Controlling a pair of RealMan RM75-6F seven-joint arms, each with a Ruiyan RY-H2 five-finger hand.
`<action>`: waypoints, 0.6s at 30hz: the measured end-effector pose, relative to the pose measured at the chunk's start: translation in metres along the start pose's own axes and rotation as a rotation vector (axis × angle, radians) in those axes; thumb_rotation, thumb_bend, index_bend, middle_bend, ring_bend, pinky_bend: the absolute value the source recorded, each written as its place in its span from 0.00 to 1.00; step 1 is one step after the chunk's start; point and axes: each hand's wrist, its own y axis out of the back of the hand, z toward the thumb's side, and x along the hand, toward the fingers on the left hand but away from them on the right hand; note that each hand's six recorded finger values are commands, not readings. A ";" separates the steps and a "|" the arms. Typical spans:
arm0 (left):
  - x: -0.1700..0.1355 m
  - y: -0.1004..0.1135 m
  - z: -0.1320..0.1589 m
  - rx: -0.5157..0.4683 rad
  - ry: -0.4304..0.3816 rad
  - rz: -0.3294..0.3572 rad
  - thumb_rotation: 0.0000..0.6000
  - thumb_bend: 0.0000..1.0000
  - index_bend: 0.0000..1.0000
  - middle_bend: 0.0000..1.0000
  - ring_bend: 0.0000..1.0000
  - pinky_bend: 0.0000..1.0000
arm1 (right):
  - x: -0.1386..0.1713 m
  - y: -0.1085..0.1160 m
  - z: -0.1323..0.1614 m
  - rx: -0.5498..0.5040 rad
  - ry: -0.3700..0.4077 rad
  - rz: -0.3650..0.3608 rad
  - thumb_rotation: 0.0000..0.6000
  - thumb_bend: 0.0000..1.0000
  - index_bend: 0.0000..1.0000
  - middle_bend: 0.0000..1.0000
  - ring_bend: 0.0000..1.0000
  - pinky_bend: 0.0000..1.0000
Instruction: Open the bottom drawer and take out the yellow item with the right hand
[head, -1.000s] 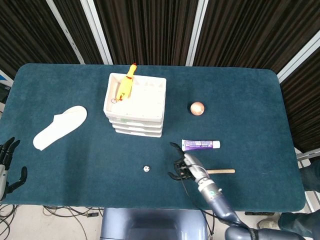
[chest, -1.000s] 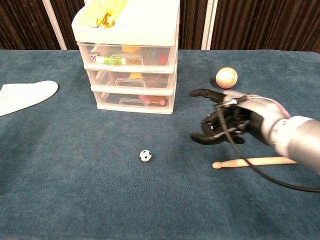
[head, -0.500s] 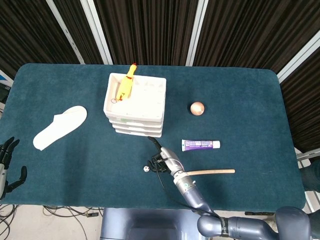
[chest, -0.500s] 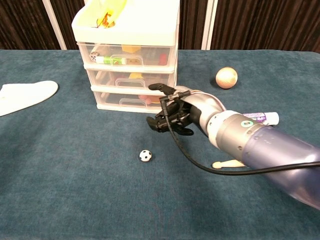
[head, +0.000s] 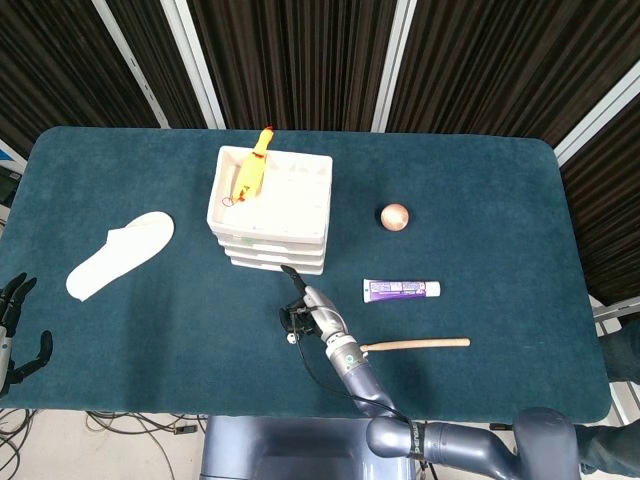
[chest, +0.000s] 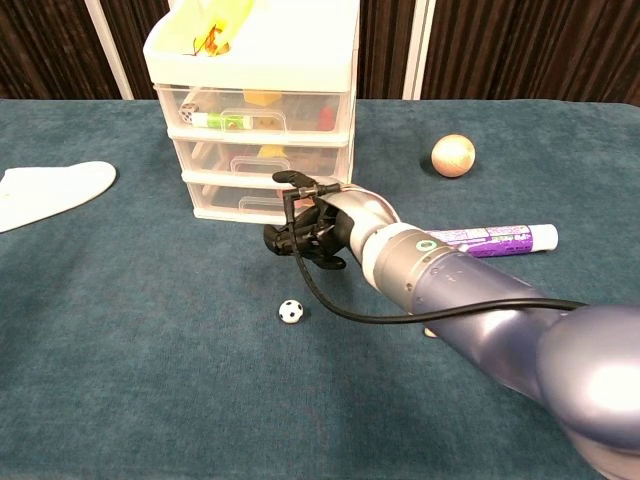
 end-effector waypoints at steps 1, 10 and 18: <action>0.000 0.000 0.000 0.000 0.000 -0.002 1.00 0.51 0.02 0.00 0.00 0.00 | -0.002 -0.001 0.000 -0.002 -0.001 0.000 1.00 0.61 0.01 0.87 0.93 0.98; 0.001 0.000 -0.001 -0.010 0.006 -0.006 1.00 0.51 0.02 0.00 0.00 0.00 | -0.019 -0.013 -0.001 -0.026 -0.006 0.004 1.00 0.61 0.01 0.87 0.93 0.99; 0.001 0.000 -0.001 -0.016 0.005 -0.009 1.00 0.51 0.02 0.00 0.00 0.00 | -0.030 -0.021 0.009 -0.036 0.015 -0.001 1.00 0.62 0.01 0.87 0.93 0.99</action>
